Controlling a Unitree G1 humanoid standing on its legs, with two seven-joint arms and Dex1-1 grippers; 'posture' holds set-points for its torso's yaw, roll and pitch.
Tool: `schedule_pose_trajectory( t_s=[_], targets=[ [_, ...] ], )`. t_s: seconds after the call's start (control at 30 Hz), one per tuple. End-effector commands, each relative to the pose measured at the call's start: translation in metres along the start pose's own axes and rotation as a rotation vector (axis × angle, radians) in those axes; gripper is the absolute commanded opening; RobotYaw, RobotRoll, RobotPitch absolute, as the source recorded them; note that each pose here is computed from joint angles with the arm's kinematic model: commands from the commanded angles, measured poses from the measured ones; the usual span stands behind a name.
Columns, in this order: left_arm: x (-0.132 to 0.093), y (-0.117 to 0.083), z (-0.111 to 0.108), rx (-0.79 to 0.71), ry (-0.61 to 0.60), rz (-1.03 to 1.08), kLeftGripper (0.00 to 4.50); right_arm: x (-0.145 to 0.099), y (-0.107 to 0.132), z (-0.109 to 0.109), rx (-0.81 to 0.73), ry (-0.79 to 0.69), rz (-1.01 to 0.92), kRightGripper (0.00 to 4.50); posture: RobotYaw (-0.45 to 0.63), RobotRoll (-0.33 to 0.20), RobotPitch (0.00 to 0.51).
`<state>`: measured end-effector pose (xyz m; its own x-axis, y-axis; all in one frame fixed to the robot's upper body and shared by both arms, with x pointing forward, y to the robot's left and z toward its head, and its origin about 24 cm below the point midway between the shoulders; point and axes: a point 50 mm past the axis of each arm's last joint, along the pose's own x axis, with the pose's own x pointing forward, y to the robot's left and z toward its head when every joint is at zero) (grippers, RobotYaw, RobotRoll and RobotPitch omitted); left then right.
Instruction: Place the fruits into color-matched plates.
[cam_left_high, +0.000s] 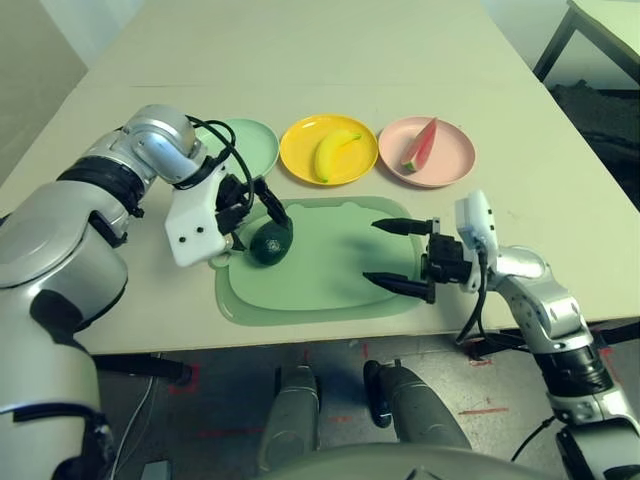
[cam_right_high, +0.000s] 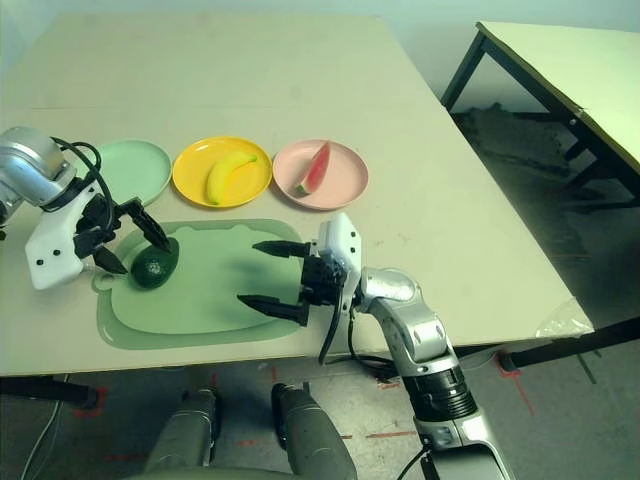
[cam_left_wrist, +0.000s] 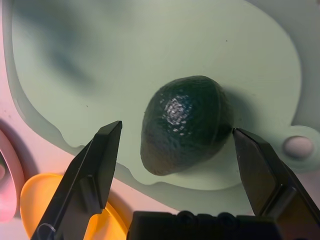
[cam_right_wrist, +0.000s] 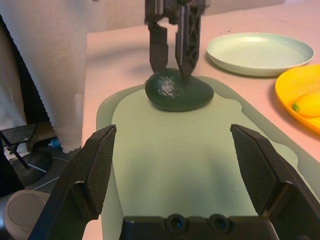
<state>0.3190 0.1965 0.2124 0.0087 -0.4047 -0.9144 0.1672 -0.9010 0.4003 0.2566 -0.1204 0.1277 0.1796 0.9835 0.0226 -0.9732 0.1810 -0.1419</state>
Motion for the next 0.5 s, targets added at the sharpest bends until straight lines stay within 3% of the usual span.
schedule_pose_trajectory(
  t_s=[0.03, 0.5],
  targets=[
    [0.0047, -0.0014, 0.0003, 0.008, -0.01, -0.019, 4.5, 0.0033, 0.0051, 0.0012, 0.013, -0.009, 0.012, 4.48, -0.17, 0.0, 0.181],
    [0.0141, -0.005, -0.0015, -0.047, -0.036, -0.046, 4.5, 0.0018, 0.0063, -0.0007, 0.021, 0.01, 0.012, 4.48, -0.17, 0.0, 0.181]
  ],
)
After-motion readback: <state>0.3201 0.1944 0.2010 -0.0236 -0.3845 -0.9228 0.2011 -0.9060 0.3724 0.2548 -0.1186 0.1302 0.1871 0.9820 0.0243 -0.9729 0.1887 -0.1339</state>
